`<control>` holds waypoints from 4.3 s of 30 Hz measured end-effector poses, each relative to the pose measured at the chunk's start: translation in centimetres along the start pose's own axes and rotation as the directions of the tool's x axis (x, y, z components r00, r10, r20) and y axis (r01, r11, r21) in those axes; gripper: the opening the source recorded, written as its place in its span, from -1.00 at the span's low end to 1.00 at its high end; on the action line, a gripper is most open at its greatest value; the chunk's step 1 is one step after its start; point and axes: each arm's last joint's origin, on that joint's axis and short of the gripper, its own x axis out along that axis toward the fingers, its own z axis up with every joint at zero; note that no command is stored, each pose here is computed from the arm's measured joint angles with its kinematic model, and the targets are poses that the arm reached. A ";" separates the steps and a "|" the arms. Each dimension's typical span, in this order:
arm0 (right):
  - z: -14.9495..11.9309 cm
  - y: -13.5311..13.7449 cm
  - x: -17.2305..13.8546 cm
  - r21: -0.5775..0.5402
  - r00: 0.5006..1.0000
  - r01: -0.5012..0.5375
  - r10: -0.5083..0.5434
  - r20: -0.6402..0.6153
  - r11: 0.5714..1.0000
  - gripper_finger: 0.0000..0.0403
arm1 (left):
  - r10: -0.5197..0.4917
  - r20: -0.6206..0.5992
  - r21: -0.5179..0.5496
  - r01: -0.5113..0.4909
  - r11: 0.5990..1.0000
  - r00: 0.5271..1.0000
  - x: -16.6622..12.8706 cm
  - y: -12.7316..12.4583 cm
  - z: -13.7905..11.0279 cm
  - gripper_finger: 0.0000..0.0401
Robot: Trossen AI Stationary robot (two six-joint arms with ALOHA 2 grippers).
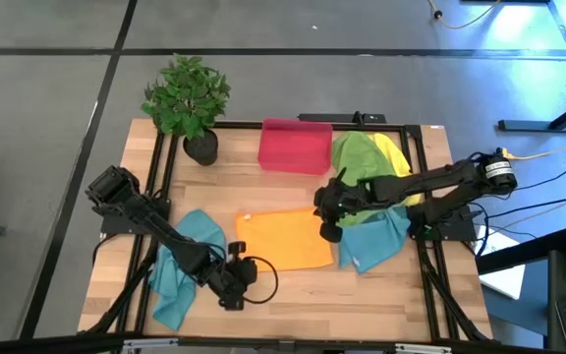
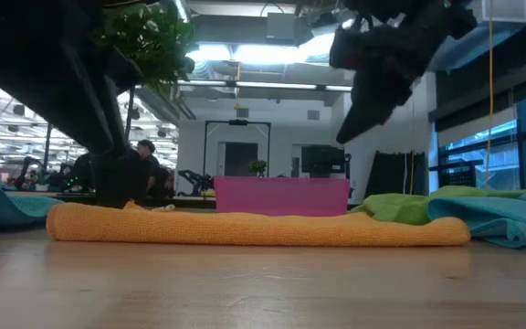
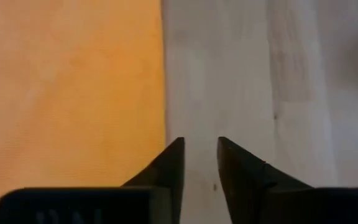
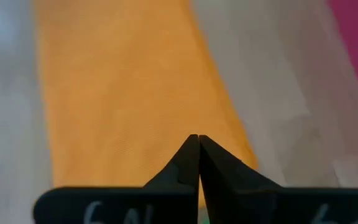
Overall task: Roll microfiber towels into tight, uniform cylinder then place into a basket
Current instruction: Fold the orange towel
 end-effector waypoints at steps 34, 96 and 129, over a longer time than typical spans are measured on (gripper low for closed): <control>-5.1 1.9 5.5 -0.106 0.901 0.127 -0.159 -0.403 0.986 -0.99 | 0.212 -0.298 -0.004 -0.223 0.975 0.931 3.0 4.7 -1.4 -0.98; -5.1 13.1 8.5 -0.090 0.954 0.074 -0.097 -0.284 0.993 -0.97 | 0.125 -0.393 -0.050 -0.157 0.986 0.911 3.0 8.2 -0.6 -1.00; 0.2 5.0 4.5 -0.298 0.843 0.355 -0.441 -0.308 0.886 -0.97 | 0.086 -0.133 0.085 -0.075 0.994 0.987 2.8 4.5 0.3 -0.97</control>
